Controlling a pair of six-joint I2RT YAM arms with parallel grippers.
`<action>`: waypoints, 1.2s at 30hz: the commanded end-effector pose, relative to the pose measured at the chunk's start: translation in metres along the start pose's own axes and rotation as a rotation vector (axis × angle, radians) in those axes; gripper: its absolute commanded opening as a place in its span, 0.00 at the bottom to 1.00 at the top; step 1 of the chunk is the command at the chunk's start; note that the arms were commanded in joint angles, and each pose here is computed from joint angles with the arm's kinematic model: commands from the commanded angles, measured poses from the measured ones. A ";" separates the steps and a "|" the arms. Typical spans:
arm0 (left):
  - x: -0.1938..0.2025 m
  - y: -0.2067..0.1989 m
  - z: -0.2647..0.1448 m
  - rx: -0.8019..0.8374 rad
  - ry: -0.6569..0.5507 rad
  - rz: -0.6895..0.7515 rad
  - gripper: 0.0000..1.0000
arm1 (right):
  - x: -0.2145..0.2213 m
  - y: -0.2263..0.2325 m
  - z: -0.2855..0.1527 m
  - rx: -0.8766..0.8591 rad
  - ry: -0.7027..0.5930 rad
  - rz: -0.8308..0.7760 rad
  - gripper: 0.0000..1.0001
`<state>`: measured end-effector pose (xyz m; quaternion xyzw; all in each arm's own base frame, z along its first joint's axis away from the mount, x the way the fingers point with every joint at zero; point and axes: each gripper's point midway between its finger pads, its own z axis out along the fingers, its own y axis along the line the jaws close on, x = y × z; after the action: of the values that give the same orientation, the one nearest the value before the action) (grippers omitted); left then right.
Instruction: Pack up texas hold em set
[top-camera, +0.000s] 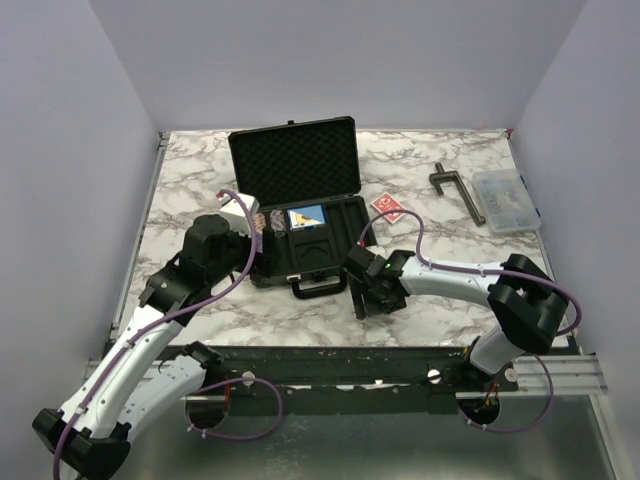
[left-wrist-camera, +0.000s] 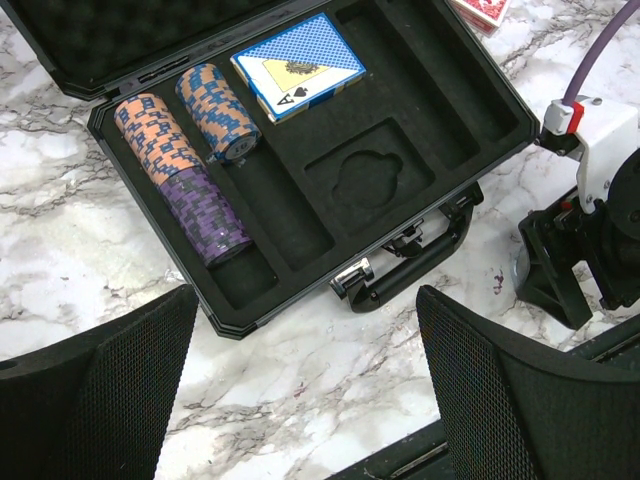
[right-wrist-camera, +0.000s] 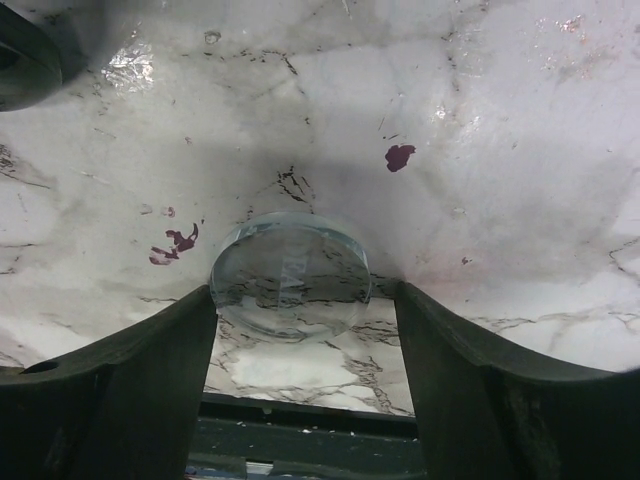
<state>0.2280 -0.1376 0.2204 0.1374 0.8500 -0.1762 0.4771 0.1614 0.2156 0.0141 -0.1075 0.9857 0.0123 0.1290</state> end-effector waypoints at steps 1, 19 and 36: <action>-0.001 0.004 -0.001 -0.017 -0.015 0.011 0.90 | 0.000 -0.013 0.003 0.065 -0.014 -0.023 0.75; 0.000 0.004 0.000 -0.019 -0.013 0.011 0.90 | -0.009 0.006 0.006 0.024 -0.035 0.146 0.62; 0.001 0.005 0.000 -0.021 -0.012 0.011 0.90 | -0.015 0.000 0.001 -0.004 -0.037 -0.221 0.70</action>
<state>0.2275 -0.1367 0.2196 0.1366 0.8499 -0.1751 0.4778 0.1700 0.2129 0.0168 -0.1804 0.9732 0.0015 0.1426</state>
